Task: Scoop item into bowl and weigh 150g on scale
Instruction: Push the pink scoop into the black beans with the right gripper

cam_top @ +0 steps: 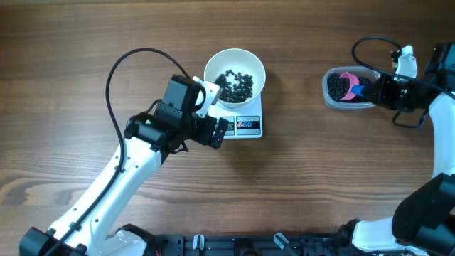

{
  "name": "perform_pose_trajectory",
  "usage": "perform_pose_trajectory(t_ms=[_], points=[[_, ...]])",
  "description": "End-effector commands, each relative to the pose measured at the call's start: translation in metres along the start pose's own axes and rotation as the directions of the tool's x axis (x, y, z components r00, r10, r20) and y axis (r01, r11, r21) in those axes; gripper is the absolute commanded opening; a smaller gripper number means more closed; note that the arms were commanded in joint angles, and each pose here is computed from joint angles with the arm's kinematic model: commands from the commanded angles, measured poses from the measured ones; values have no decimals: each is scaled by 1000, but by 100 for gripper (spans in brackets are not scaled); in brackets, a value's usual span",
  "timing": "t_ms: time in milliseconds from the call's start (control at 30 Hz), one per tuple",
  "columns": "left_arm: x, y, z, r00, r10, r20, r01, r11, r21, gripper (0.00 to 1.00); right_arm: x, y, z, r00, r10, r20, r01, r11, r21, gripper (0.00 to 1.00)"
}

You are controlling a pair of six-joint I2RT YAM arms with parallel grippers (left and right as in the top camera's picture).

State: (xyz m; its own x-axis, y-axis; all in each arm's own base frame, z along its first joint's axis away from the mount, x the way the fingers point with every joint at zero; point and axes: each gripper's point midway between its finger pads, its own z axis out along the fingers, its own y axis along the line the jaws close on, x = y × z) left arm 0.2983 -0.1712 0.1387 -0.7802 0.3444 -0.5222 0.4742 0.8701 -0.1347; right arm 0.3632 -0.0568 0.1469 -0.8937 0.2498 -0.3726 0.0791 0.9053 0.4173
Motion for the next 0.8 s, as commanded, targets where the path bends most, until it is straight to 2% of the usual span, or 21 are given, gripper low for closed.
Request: perform_pose_trajectory(t_ms=[0,333,600,767], points=[[-8,-2,-6,1000,11,25,-11,1000,10,100,-2,9,2,1000,26,6,-26,997,-68,4],[-8,-2,-6,1000,11,25,-11,1000,10,100,-2,6,7,999,54,-3,-54,997,-61,4],[-8,-2,-6,1000,11,25,-11,1000,10,100,-5,-6,1,991,136,16,-135,989,-60,4],[-8,-2,-6,1000,11,25,-11,1000,10,100,-8,-7,-8,983,179,36,-173,976,-132,4]])
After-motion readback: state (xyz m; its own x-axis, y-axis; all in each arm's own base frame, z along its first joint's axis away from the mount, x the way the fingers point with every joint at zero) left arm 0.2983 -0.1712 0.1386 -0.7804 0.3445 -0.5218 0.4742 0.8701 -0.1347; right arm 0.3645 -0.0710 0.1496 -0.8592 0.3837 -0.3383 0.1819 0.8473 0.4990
